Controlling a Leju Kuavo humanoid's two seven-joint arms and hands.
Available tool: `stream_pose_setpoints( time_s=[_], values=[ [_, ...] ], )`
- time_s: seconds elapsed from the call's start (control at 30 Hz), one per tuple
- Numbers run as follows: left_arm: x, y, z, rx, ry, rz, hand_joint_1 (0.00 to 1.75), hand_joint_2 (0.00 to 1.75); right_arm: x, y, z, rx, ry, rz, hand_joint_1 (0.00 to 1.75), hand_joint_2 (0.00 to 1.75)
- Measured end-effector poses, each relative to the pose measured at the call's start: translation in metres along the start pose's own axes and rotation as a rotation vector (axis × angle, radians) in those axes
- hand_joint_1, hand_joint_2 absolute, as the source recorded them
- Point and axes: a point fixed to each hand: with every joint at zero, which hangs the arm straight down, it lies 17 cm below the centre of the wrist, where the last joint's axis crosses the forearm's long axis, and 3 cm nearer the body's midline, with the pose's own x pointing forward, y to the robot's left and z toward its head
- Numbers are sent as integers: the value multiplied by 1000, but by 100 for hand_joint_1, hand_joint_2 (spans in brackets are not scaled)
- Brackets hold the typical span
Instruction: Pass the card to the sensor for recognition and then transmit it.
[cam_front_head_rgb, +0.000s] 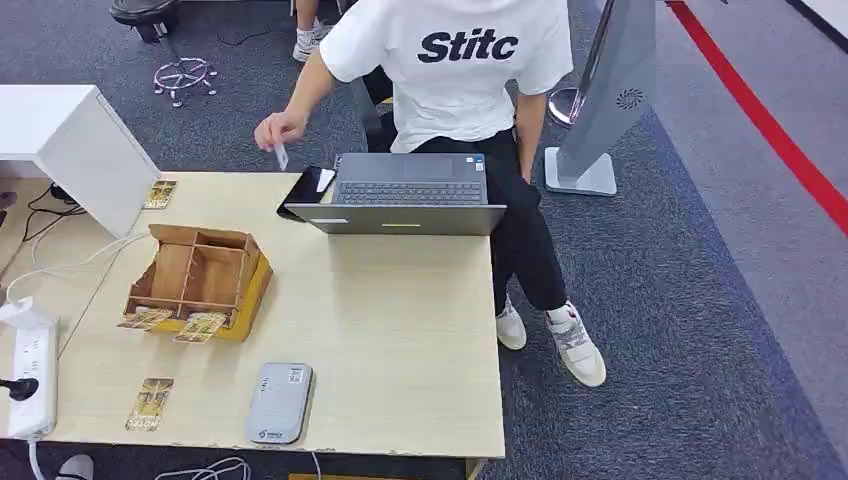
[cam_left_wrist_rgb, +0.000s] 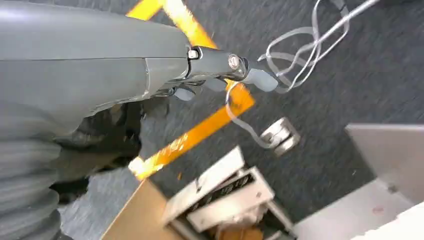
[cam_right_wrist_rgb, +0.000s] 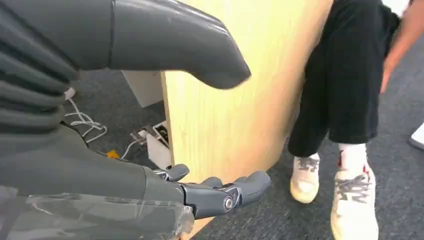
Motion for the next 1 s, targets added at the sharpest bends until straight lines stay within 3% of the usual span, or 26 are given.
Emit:
stream_pose_setpoints(
  time_s=[0.27, 0.47, 0.57, 0.7, 0.8, 0.9, 1.0],
  values=[
    [27, -5, 1, -38, -152, -82, 0, 175, 10, 4, 11, -31, -63, -49, 0, 175],
    [33, -4, 1, -42, -186, -95, 0, 175, 11, 10, 14, -21, -69, -51, 0, 175],
    [54, -17, 6, -98, -310, -97, 0, 175, 11, 10, 18, -24, -66, -76, 0, 175],
    [119, -26, 16, -212, -572, -5, 0, 175, 22, 5, 28, -54, -97, -102, 0, 175],
    [184, -30, 23, -404, -669, -1, 0, 175, 30, 2, 36, -58, -112, -109, 0, 175],
    [244, -15, 50, -389, -826, -48, 0, 175, 35, 2, 40, -62, -126, -104, 0, 175],
    [274, -40, 86, -494, -961, -63, 0, 175, 35, 4, 42, -50, -122, -87, 0, 175]
  ],
)
